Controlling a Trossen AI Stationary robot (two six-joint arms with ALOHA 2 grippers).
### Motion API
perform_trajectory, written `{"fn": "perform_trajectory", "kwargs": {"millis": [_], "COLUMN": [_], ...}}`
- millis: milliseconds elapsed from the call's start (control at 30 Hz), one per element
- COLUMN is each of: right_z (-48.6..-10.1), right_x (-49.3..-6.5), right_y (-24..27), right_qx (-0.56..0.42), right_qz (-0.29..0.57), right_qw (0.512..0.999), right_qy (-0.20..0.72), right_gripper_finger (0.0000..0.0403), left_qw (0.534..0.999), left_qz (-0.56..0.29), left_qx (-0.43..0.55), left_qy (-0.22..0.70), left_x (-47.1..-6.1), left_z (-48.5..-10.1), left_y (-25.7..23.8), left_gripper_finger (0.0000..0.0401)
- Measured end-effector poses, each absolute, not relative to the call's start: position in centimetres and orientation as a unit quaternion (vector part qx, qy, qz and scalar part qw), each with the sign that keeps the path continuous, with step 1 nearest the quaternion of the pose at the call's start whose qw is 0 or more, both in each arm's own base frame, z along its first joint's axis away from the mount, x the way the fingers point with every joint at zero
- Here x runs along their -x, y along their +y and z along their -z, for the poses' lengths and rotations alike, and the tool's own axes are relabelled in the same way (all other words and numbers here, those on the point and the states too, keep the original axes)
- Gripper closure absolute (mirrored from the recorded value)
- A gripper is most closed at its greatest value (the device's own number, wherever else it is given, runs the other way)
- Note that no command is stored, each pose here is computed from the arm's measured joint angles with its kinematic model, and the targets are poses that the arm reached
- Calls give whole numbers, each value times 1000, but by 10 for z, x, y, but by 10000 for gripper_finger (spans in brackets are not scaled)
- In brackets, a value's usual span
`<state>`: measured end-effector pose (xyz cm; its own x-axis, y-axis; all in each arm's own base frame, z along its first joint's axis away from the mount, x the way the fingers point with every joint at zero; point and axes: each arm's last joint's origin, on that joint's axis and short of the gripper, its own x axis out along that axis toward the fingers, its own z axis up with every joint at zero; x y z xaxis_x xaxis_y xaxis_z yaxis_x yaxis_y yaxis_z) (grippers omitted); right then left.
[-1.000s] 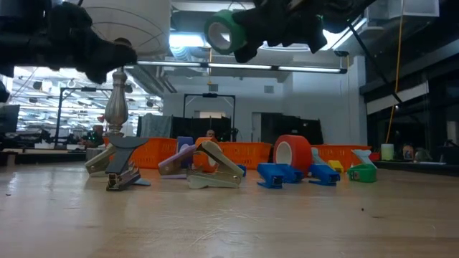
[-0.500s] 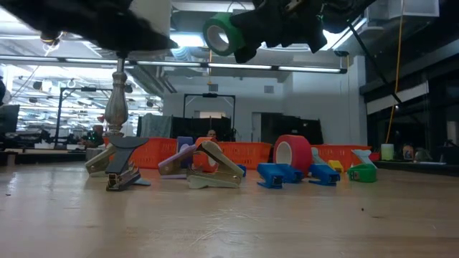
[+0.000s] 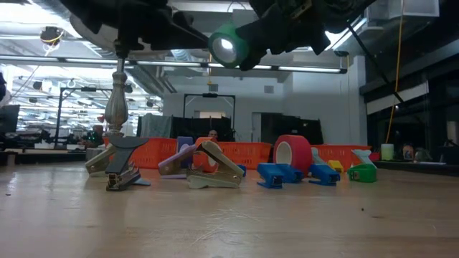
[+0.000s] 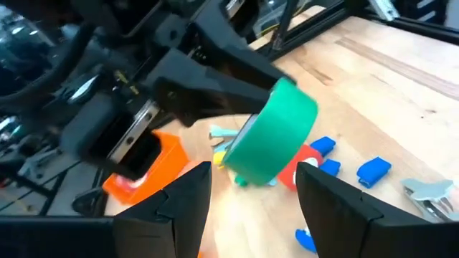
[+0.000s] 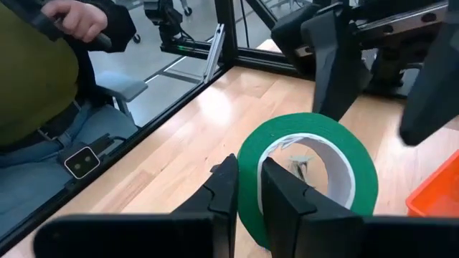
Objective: Pick and place Stapler, Stapler remover, tape
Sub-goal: Put the green tape into the right orange bin
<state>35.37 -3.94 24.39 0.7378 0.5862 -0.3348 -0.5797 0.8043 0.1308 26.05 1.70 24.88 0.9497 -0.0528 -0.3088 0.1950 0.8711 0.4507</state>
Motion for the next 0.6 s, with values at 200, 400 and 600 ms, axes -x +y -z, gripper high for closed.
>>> {"fn": "perform_trajectory", "kwargs": {"millis": [200, 400, 600], "right_z": [-242, -232, -226], "right_x": [-354, -358, -361], "right_y": [-39, -40, -40], "right_qx": [0, -6, -12], "right_qz": [-316, -319, -319], "right_qw": [931, 928, 926], "right_qy": [183, 192, 200], "right_gripper_finger": [357, 357, 357], "left_qw": [949, 939, 937], "left_qz": [100, 119, 125], "left_qx": [-259, -285, -281], "left_qy": [150, 150, 164], "left_x": [-280, -290, -289], "left_z": [-245, -245, -242], "left_y": [15, 8, 7], "left_gripper_finger": [200, 203, 249]}}
